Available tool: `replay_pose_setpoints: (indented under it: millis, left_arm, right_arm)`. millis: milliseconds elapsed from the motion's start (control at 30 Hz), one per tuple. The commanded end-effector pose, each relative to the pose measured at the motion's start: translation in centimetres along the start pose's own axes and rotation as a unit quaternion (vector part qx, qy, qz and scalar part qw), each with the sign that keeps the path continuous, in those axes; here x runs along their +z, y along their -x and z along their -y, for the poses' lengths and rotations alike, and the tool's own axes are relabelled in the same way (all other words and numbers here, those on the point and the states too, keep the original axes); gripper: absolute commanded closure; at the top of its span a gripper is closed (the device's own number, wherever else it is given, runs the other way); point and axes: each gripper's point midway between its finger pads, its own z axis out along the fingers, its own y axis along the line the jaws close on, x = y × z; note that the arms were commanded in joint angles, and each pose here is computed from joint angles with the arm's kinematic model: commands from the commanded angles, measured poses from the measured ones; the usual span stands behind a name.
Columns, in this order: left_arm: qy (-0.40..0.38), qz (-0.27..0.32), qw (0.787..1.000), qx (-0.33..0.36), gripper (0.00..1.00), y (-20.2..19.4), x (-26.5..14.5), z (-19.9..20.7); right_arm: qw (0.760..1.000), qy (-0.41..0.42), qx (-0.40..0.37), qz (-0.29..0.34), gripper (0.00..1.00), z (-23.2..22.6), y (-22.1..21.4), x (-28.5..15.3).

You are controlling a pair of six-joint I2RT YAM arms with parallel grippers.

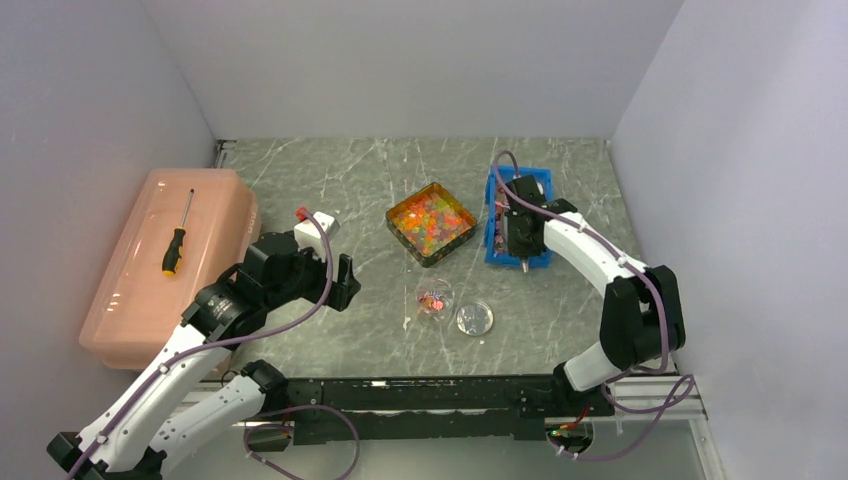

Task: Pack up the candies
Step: Scoop the fake candies from the storage box.

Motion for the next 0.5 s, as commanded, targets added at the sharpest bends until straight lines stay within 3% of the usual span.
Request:
replay_pose_setpoints:
  millis: [0, 467]
  left_arm:
    - [0.007, 0.013, 1.0, -0.004, 0.01, 0.5, -0.2, -0.3]
    - [0.01, 0.008, 1.0, -0.006, 0.01, 0.4, 0.0, -0.4]
  right_arm:
    - [0.996, -0.03, 0.026, 0.079, 1.0, 1.6, 2.6, -0.2]
    - [0.994, -0.035, 0.024, 0.104, 1.0, 1.6, 2.0, 2.6]
